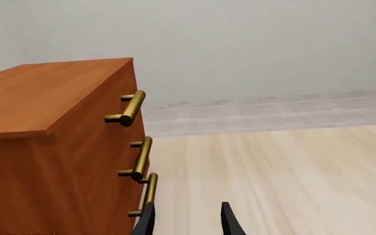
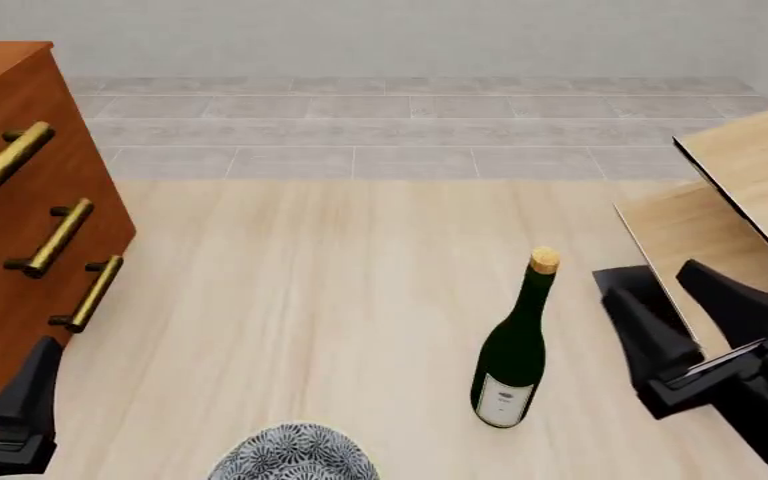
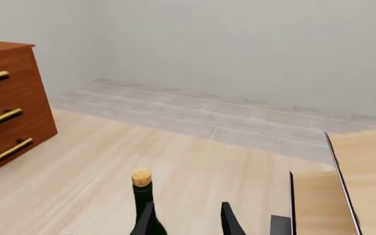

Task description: Put the wine bottle on the wine rack.

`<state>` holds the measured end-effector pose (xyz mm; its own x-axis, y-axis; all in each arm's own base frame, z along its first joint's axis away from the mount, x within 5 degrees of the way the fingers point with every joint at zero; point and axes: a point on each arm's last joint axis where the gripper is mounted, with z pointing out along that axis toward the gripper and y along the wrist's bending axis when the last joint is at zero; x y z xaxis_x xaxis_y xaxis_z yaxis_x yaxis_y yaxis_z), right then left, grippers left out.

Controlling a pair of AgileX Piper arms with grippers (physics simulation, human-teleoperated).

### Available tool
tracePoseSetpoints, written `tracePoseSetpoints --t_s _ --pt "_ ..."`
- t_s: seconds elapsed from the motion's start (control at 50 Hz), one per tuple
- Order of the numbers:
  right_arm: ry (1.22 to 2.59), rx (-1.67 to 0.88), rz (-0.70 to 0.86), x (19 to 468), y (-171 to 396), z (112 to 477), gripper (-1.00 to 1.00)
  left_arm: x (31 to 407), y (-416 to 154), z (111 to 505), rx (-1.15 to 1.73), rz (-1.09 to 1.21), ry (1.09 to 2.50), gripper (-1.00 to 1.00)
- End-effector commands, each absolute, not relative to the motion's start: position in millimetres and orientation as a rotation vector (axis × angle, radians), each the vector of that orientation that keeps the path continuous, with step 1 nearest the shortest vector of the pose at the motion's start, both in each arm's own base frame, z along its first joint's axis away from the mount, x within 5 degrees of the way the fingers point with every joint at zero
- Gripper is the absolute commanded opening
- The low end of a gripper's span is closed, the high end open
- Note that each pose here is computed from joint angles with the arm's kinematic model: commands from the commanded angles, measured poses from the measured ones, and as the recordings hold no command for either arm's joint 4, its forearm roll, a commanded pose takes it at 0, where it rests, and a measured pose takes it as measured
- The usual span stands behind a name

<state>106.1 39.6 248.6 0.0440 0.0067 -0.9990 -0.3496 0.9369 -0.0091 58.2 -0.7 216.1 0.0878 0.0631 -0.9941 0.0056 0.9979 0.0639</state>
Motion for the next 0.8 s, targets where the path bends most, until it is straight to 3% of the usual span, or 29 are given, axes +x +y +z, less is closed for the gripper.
tracePoseSetpoints --t_s 0.02,0.8 --pt "1.512 -0.298 0.304 111 45 248 1.0 57 0 216 0.064 0.059 1.476 1.0" --pt "1.514 -0.348 0.401 118 61 240 1.0 57 -1 215 0.093 0.07 1.474 1.0"
